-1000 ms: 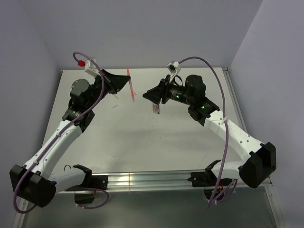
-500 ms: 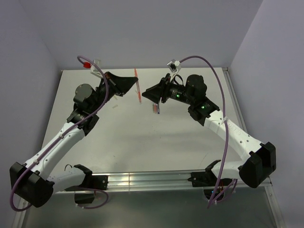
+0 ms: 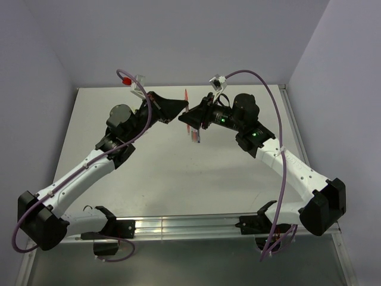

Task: Insert the pens into the pen caps
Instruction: Pick up the pen from the center of the board.

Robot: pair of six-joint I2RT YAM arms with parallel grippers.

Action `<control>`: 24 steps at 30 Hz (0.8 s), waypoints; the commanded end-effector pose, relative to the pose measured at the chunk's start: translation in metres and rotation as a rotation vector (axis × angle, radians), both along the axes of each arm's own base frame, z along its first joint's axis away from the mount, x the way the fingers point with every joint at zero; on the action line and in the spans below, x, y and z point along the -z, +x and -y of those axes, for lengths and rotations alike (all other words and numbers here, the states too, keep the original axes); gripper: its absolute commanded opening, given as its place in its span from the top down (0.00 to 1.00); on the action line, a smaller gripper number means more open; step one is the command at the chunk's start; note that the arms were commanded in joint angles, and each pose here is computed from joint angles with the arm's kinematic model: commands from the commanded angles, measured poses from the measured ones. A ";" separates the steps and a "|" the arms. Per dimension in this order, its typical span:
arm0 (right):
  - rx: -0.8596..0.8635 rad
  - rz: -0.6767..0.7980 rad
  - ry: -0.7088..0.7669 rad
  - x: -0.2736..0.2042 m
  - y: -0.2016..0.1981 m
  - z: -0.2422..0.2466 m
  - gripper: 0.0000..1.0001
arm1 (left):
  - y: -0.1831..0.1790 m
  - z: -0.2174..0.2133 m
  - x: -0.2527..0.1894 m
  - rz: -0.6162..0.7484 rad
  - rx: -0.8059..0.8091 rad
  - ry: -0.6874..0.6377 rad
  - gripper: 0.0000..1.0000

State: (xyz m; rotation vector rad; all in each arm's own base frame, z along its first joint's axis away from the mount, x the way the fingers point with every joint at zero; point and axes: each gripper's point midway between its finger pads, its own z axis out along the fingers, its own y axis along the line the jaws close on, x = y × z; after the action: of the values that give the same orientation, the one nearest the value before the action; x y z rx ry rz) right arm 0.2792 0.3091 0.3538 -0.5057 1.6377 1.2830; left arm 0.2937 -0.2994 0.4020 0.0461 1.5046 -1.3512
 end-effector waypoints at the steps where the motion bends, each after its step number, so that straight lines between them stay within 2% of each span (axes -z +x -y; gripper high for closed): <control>1: -0.002 0.073 0.046 -0.029 -0.004 0.002 0.56 | -0.005 0.003 -0.033 0.091 -0.006 -0.035 1.00; 11: 0.035 0.068 0.043 -0.033 -0.004 0.009 0.72 | -0.016 0.016 -0.028 0.090 0.025 -0.020 1.00; 14: 0.057 0.058 0.032 -0.030 -0.001 0.011 0.90 | -0.018 0.019 -0.026 0.086 0.031 -0.017 1.00; 15: 0.063 0.062 0.029 -0.031 -0.002 0.012 1.00 | -0.019 0.019 -0.027 0.088 0.028 -0.019 1.00; 18: 0.091 0.052 0.019 -0.030 0.000 0.016 1.00 | -0.019 0.018 -0.027 0.087 0.023 -0.008 1.00; 22: 0.114 0.056 0.014 -0.034 -0.001 0.021 1.00 | -0.014 0.014 -0.029 0.087 -0.016 0.012 0.79; 24: 0.119 0.056 0.011 -0.034 -0.002 0.023 1.00 | -0.012 0.010 -0.026 0.078 -0.041 0.030 0.74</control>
State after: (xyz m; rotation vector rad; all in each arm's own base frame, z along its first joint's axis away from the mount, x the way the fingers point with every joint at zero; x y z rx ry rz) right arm 0.2760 0.2976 0.3537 -0.4483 1.6835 1.2332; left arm 0.2849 -0.3167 0.4013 0.0866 1.5117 -1.3058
